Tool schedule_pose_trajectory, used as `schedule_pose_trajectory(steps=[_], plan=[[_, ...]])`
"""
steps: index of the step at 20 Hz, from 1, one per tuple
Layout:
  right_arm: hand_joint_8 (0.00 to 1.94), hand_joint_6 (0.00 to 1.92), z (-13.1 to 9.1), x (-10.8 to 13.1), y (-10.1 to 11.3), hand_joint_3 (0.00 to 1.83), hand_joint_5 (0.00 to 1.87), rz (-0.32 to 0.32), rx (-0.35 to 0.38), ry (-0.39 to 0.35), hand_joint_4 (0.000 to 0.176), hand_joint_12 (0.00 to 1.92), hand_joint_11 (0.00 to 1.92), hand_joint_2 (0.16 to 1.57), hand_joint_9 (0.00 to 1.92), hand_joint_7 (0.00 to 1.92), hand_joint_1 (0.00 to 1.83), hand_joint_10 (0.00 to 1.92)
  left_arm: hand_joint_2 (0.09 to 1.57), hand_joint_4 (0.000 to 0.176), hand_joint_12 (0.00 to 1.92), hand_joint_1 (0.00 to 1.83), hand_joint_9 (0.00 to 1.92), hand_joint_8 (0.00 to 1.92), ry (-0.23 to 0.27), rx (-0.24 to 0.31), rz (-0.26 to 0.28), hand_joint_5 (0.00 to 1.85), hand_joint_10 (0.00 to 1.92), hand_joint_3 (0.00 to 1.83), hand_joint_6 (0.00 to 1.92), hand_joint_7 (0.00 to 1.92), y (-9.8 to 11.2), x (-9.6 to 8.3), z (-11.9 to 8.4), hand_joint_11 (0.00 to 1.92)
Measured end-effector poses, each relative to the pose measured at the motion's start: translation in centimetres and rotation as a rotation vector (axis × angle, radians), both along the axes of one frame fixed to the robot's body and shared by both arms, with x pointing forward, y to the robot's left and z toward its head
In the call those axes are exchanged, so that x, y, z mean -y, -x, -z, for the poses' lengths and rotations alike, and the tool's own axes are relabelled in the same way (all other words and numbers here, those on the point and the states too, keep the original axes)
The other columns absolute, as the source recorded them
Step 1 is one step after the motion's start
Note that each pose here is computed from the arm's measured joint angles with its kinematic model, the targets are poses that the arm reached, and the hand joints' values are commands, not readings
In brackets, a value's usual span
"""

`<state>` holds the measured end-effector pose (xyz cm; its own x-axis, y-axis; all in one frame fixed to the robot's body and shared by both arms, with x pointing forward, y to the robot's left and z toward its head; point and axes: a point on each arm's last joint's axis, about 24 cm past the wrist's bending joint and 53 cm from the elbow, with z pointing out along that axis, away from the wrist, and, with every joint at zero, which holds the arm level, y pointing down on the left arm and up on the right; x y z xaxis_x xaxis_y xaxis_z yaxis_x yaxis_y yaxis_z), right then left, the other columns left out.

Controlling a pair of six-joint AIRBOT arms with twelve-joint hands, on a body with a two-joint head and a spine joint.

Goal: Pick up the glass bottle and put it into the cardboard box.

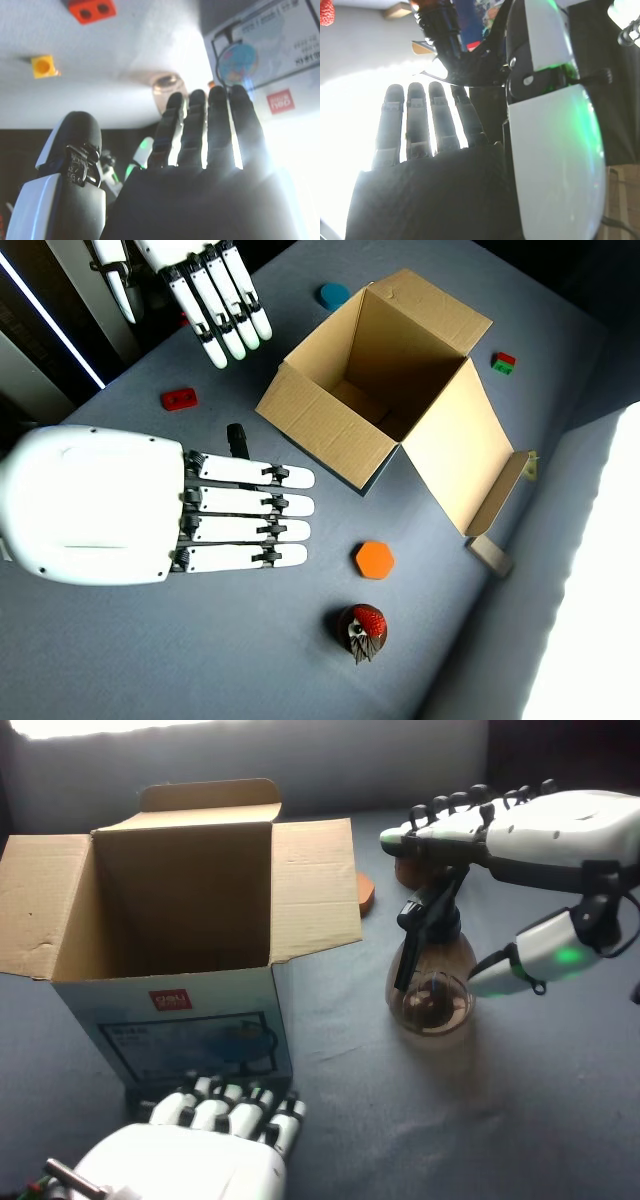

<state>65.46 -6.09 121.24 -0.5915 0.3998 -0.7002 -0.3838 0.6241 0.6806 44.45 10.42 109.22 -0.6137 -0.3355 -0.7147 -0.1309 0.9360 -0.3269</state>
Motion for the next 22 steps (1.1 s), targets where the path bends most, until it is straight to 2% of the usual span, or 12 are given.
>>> schedule_pose_trajectory(steps=[2,5,12,14,18,22], plan=[[0.00,0.00,0.7,-0.5,-0.6,0.00,0.00,-0.002,-0.006,0.001,0.000,0.00,0.00,0.96,0.00,0.00,0.99,0.00,1.25,0.010,0.00,0.00,0.00,0.00,0.005,-0.009,-0.047,0.00,0.00,0.00,0.00,0.00,-0.1,-0.9,0.6,0.00],[0.00,0.00,1.4,-1.2,-0.9,0.00,0.00,-0.009,-0.019,0.007,0.000,0.00,0.00,0.95,0.00,0.00,0.99,0.00,1.26,0.009,0.00,0.00,0.00,0.00,0.041,-0.009,-0.080,0.00,0.00,0.00,0.00,0.00,-0.1,-1.3,1.2,0.00],[0.00,0.00,2.3,-1.2,-2.3,0.00,0.00,0.011,-0.038,-0.007,0.000,0.00,0.00,0.94,0.00,0.00,0.99,0.00,1.28,0.007,0.00,0.00,0.00,0.00,0.096,0.014,-0.092,0.00,0.00,0.01,0.00,0.00,-1.0,-1.3,2.4,0.00],[0.00,0.00,2.5,-1.0,-2.6,0.00,0.00,0.019,-0.043,-0.010,0.000,0.00,0.00,0.93,0.00,0.00,0.98,0.00,1.28,0.007,0.00,0.00,0.00,0.00,0.119,0.012,-0.116,0.00,0.00,0.01,0.00,0.00,-1.4,-1.7,3.1,0.00],[0.00,0.00,2.7,-1.0,-2.6,0.00,0.00,0.021,-0.045,-0.010,0.000,0.00,0.00,0.93,0.00,0.00,0.97,0.00,1.28,0.009,0.00,0.01,0.00,0.00,0.133,0.024,-0.081,0.00,0.00,0.01,0.00,0.00,-2.2,-0.9,3.3,0.00],[0.00,0.00,2.7,-1.0,-2.6,0.00,0.00,0.021,-0.046,-0.012,0.000,0.00,0.00,0.93,0.00,0.00,0.98,0.00,1.28,0.008,0.00,0.00,0.00,0.00,0.135,0.018,-0.077,0.00,0.00,0.00,0.00,0.00,-2.9,-0.9,3.8,0.00]])
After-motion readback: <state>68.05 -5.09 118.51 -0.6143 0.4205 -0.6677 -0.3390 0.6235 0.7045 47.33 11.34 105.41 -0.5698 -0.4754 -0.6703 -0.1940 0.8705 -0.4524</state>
